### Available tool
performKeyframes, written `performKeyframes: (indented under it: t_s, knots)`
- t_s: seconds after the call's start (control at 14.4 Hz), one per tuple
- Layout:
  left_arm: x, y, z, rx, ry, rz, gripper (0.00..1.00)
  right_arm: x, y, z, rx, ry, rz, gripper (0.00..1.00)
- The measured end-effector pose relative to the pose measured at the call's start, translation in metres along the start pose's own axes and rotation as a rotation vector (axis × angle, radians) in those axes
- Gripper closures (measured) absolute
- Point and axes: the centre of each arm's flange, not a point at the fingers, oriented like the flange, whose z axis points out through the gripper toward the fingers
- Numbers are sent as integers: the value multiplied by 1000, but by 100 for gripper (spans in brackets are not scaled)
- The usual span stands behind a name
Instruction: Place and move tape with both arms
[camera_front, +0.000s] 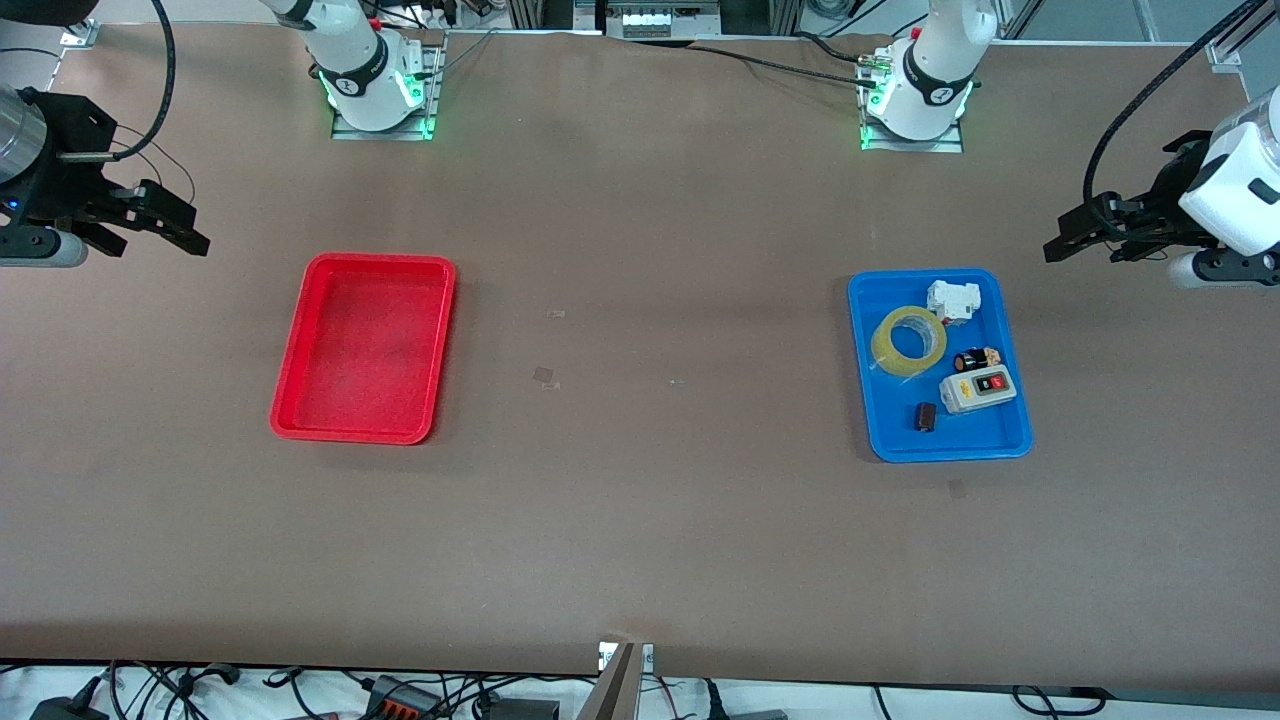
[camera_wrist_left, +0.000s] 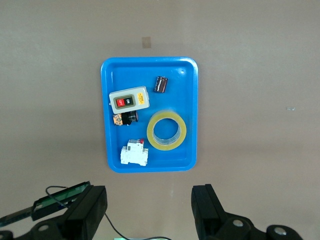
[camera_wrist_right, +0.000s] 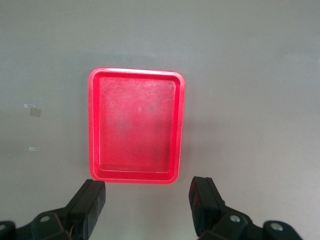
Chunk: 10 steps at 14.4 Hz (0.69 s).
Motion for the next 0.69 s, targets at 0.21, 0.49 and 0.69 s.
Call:
performKeyframes:
  t_s: [0.21,0.49,0.69]
  knots:
    - [0,2,0,0,0,4,0,0,0,0,0,0,0,1]
    - [0,2,1,1,-3,4,0,0,0,0,1,1,0,1]
    - [1,2,4,1,-7,5,0,0,3,0,5,1,5,1]
